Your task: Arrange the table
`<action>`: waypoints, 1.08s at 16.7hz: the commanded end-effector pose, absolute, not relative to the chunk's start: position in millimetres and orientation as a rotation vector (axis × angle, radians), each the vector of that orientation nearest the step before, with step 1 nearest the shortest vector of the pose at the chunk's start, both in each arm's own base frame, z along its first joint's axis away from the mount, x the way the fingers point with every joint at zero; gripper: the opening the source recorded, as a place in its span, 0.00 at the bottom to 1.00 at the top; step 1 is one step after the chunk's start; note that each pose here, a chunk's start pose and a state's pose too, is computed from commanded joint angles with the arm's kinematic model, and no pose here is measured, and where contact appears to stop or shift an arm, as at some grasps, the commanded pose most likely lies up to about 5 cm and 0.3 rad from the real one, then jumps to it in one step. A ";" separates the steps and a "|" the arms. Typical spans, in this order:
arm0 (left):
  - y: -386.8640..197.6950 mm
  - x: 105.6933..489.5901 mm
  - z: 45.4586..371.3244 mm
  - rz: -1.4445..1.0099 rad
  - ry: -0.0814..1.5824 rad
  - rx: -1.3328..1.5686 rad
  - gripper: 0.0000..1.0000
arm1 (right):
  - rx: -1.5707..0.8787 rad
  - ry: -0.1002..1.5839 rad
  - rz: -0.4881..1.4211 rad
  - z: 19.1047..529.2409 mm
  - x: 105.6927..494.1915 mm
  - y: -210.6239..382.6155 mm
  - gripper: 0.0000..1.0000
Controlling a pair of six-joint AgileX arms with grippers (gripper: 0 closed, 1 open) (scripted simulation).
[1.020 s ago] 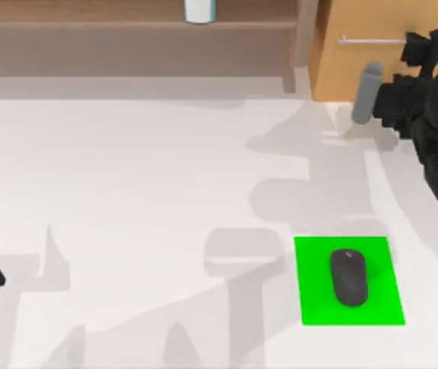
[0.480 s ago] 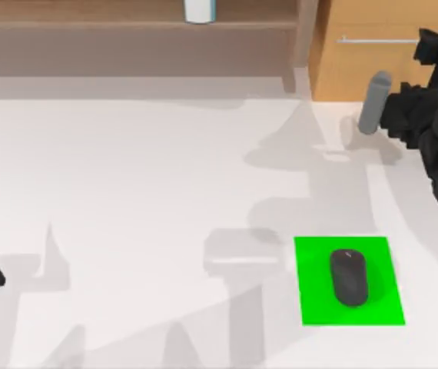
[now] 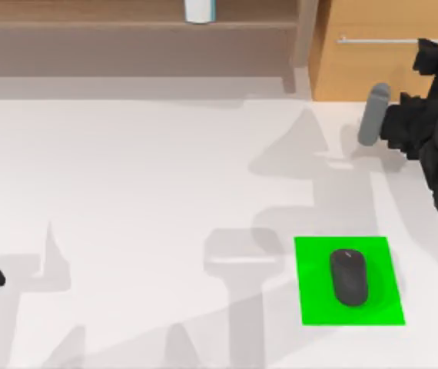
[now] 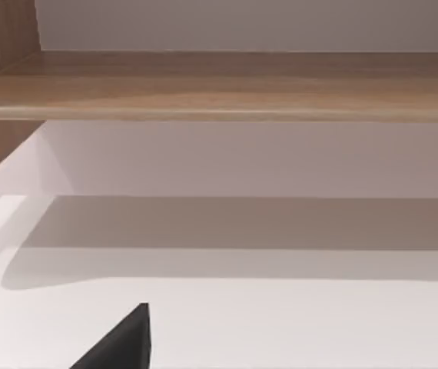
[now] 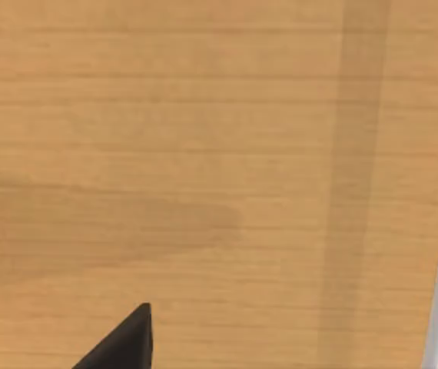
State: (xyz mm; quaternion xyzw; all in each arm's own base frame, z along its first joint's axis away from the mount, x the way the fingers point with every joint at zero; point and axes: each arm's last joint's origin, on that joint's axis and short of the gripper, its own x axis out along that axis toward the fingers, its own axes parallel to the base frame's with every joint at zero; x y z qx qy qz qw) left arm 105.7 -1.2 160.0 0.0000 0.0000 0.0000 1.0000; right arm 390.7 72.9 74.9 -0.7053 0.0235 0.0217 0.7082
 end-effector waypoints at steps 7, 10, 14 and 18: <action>-1.2 105.7 160.0 0.000 0.000 0.000 1.00 | -1.439 -0.017 0.067 95.3 387.9 134.1 1.00; -1.2 105.7 160.0 0.000 0.000 0.000 1.00 | -1.231 -0.081 0.128 115.3 374.7 208.5 1.00; -1.2 105.7 160.0 0.000 0.000 0.000 1.00 | -0.821 -0.113 0.200 149.5 354.5 305.2 1.00; -1.2 105.7 160.0 0.000 0.000 0.000 1.00 | -0.415 -0.068 0.187 178.9 355.9 361.8 1.00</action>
